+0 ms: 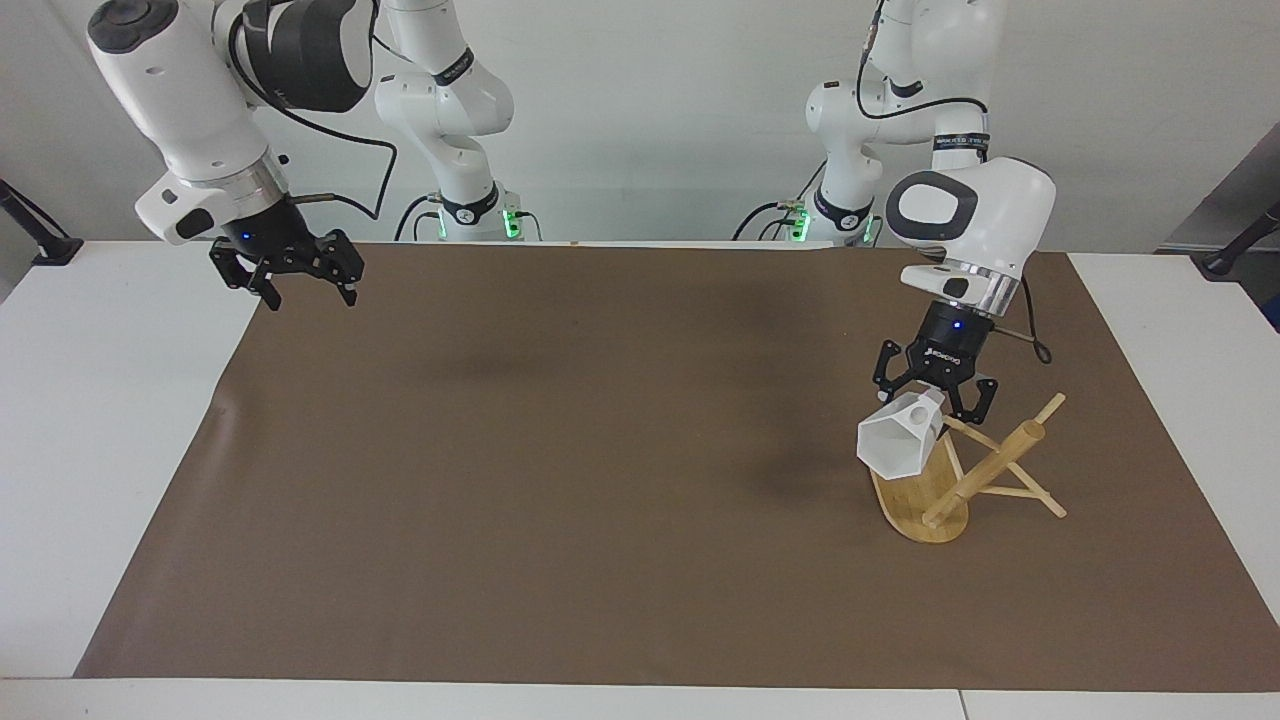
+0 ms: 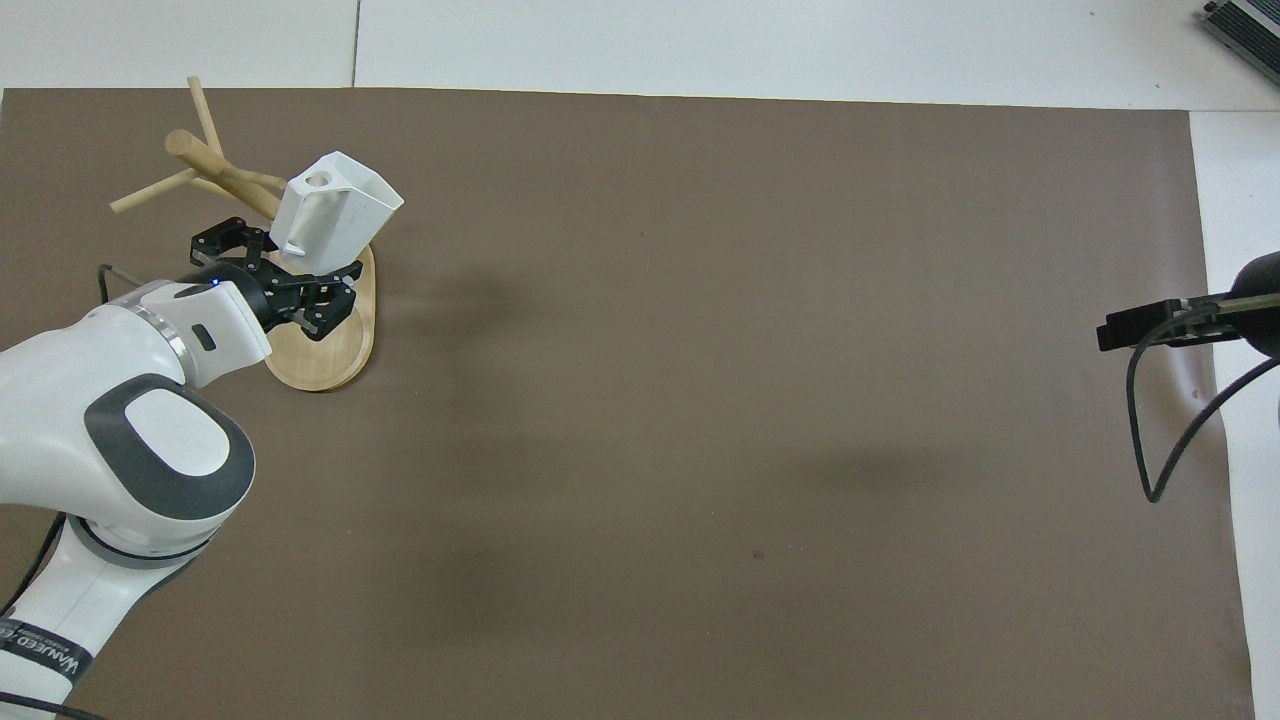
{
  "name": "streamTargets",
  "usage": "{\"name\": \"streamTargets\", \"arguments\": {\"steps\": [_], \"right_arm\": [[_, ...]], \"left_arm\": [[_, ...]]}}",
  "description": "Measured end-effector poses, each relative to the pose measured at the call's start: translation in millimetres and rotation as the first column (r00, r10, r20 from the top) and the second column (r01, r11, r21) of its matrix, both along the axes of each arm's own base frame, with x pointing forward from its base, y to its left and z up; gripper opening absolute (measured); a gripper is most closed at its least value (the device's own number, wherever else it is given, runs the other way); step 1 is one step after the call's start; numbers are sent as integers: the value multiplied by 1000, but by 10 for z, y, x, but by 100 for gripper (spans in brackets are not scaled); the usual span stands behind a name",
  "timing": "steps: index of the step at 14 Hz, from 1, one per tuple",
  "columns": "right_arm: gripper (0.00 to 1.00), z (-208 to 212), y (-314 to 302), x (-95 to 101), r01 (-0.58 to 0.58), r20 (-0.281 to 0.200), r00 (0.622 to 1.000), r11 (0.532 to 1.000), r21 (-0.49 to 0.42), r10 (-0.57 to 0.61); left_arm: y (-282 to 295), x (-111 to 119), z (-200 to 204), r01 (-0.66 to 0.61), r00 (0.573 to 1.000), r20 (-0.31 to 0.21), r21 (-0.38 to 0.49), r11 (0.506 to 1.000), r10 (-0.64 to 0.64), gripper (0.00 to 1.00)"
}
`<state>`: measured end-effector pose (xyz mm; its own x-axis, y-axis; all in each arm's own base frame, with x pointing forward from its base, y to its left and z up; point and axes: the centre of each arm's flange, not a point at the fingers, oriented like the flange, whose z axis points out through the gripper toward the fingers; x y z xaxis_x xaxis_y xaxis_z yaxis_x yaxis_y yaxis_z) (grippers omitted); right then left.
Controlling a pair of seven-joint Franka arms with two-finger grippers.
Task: Hang cup on rack
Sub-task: 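Move the cup with the left gripper onto a mug tree peg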
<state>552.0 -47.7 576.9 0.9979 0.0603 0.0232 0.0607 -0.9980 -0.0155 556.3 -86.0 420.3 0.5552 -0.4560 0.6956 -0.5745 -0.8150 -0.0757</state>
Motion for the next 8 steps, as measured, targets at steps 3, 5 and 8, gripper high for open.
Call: {"name": "streamTargets", "arguments": {"steps": [3,5,8], "right_arm": [[100,-9,-19,-3,56,-2,998,998,1,-56],[100,-11,-26,-4,93,-3,996,996,2,-93],[100,-10,-27,-5,99,-3,995,995,2,-99]], "left_arm": [[11,10,-51,-34,999,-22,-21,999,33,72],[34,15,-50,-53,998,-26,-30,998,52,72],[46,18,-40,-64,998,-23,-32,997,63,72]]}}
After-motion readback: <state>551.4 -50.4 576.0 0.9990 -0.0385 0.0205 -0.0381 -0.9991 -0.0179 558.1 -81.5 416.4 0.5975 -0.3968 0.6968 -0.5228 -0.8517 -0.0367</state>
